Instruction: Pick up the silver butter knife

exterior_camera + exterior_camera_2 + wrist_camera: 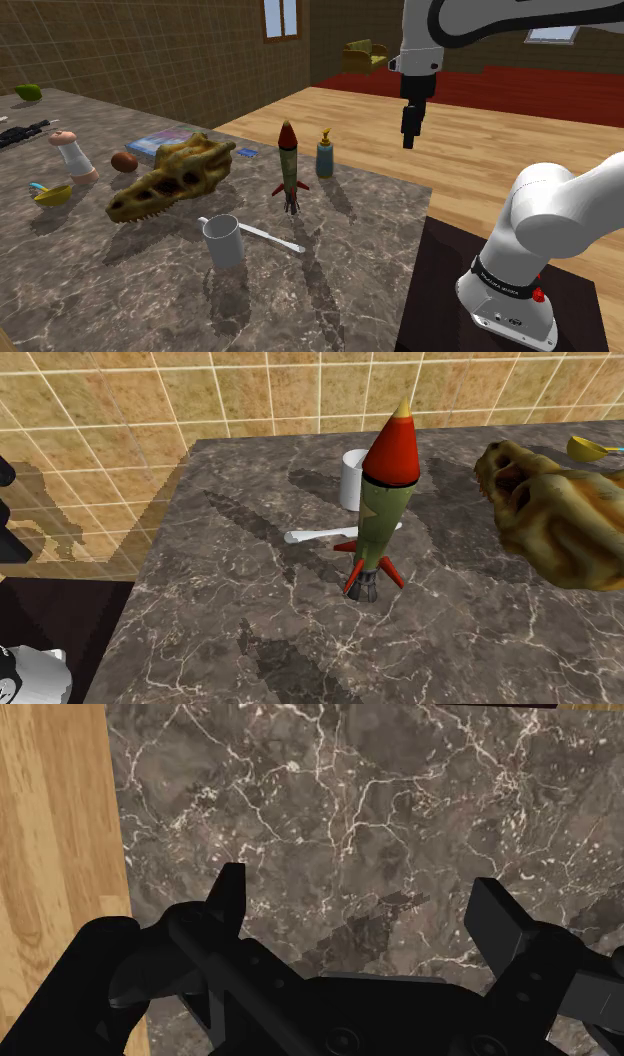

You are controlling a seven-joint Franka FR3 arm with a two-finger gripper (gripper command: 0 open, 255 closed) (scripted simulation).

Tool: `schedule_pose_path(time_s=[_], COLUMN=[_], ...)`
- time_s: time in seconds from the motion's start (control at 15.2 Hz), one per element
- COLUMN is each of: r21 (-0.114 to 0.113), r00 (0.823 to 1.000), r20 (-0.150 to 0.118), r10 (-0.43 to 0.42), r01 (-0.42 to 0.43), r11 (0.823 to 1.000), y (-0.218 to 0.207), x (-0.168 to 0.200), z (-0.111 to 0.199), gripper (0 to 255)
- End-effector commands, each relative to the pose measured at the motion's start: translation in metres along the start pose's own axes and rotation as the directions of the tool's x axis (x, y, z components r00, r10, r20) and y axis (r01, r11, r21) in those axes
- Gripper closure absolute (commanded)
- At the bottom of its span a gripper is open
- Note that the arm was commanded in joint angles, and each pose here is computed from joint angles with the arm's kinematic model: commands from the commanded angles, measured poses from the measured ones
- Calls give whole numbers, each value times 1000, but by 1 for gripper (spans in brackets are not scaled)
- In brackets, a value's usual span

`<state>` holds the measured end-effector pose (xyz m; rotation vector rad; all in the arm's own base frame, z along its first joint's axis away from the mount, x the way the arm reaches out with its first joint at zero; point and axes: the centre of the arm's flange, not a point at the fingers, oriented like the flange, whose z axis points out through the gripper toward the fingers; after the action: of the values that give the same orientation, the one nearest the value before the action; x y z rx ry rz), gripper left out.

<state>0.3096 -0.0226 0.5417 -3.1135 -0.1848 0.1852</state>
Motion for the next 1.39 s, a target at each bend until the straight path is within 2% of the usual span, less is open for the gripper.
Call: schedule_pose_path(time_s=[0.0,1.32], r21=[0,-45], r00=[1000,991], r20=[0,-122], r10=[0,-50], r01=[0,45], r11=[1000,998], y=[0,-168], x=[0,162], z=[0,105], gripper=[0,0])
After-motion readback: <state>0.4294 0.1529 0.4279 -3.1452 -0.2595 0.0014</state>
